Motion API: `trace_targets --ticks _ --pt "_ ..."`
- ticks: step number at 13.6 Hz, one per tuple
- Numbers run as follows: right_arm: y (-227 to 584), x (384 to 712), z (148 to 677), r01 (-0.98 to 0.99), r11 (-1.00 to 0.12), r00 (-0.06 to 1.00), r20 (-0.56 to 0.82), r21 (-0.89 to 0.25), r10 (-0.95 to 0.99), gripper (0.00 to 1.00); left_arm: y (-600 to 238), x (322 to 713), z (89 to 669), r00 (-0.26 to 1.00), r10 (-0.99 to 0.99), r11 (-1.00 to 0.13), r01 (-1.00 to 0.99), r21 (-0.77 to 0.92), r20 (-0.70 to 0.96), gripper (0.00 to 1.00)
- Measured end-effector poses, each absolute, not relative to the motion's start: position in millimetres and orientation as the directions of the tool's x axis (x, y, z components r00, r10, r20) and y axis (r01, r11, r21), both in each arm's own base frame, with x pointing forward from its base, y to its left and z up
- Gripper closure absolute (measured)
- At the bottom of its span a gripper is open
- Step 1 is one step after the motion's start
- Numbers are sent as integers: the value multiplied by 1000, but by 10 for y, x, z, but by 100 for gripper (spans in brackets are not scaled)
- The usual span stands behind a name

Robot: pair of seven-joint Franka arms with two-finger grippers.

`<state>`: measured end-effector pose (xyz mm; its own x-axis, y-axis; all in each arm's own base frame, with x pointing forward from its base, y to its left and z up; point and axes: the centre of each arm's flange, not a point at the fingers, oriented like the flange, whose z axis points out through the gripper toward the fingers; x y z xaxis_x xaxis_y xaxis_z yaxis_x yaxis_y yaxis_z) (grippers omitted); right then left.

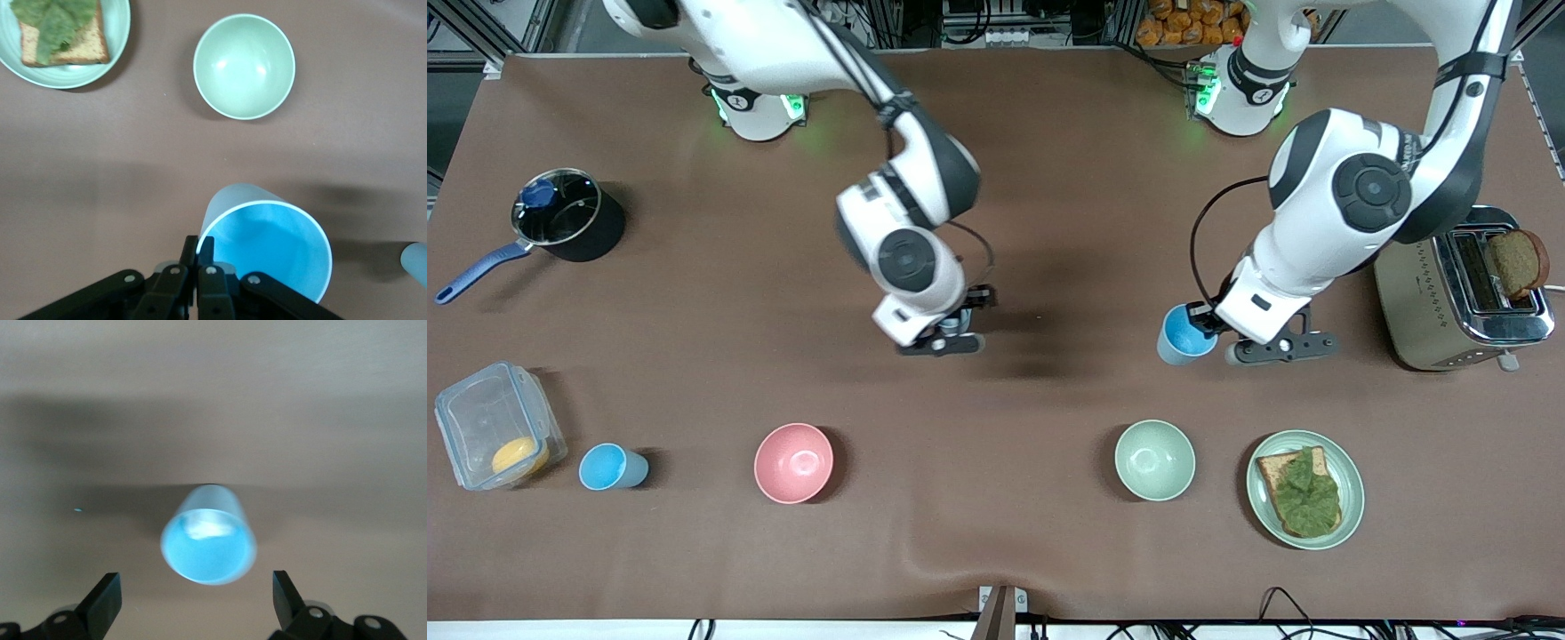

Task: Stack blue cups with both arms
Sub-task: 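Carry the blue cup with the right gripper to the table center and release, then lower the left gripper's cup into the center cup while the right gripper withdraws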

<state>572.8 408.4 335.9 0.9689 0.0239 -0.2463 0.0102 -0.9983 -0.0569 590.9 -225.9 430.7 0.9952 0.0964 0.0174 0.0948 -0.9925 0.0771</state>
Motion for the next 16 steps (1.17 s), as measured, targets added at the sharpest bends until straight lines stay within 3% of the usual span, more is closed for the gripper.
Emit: trace_targets --ticks 7,10,16 --pt "2003 6313 4461 -9 -997 957 -288 -82 15 0 -3126 5590 4223 985 175 -980 174 97 3 97" --pt "1432 6342 4692 -8 -1000 961 -277 -12 -4 0 -3679 5383 4092 973 232 -963 228 142 13 97" --pt "679 6284 5189 -20 -999 984 -180 -36 -13 0 -4979 5065 3897 911 409 -880 411 239 -57 97"
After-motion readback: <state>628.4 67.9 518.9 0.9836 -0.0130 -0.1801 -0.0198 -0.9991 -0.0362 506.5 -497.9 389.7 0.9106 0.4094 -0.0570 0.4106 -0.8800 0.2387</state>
